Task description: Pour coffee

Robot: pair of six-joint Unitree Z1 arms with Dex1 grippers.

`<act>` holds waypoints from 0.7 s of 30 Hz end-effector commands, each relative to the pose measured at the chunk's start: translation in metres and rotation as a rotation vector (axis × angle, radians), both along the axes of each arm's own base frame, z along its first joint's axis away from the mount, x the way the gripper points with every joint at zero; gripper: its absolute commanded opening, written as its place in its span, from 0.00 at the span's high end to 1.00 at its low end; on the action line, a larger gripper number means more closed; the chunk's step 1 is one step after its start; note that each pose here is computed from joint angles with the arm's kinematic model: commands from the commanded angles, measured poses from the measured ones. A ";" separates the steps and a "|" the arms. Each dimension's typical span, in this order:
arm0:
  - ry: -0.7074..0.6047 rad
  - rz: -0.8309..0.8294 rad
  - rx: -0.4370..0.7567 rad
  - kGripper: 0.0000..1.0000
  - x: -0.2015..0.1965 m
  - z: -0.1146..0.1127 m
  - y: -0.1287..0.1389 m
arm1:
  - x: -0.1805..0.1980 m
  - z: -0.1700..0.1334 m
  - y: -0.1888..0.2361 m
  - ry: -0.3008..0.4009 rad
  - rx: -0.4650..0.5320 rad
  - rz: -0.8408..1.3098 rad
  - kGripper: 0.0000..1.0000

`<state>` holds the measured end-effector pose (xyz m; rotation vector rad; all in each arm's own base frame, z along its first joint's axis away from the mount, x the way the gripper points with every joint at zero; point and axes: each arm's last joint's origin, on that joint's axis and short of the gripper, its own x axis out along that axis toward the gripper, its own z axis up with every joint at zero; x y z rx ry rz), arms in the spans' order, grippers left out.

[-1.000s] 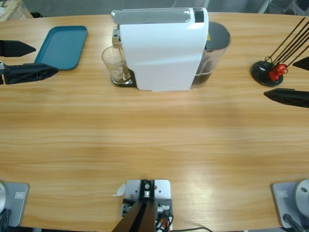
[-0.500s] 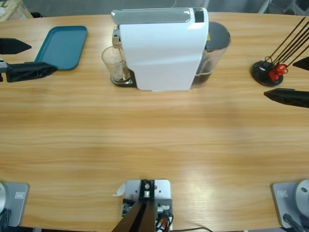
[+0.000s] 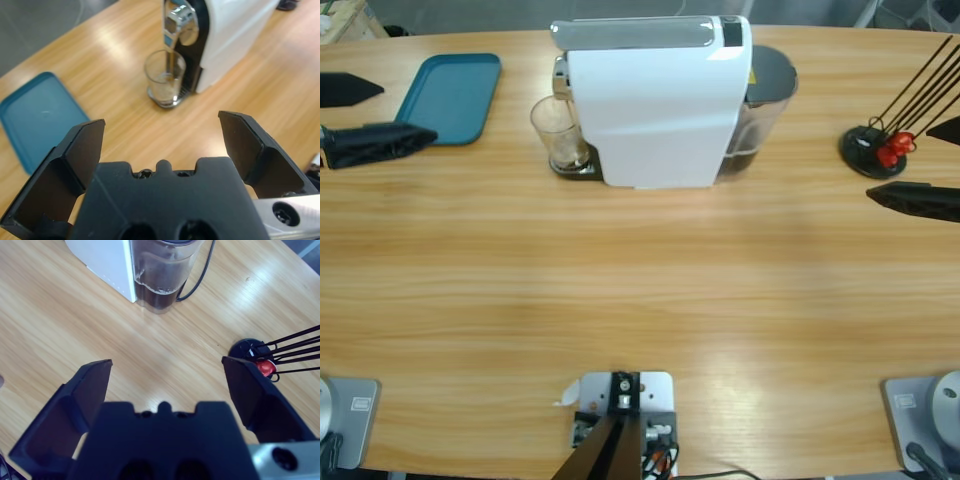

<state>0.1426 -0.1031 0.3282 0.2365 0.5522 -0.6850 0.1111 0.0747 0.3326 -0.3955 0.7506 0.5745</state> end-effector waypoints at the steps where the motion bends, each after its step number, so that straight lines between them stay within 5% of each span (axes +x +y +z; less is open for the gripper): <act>1: -0.004 -0.059 -0.045 0.01 -0.013 -0.005 0.006 | -0.001 -0.013 0.000 0.022 -0.027 0.005 0.00; 10: -0.072 -0.023 -0.010 0.00 -0.016 -0.011 0.015 | -0.003 -0.012 -0.002 0.014 -0.023 0.005 0.00; 13: 0.030 -0.049 -0.104 0.00 -0.017 -0.018 0.015 | -0.002 -0.013 -0.001 0.013 -0.021 0.004 0.00; 21: 0.067 -0.028 -0.129 0.00 -0.005 -0.012 0.019 | -0.002 -0.013 -0.001 0.013 -0.020 0.004 0.00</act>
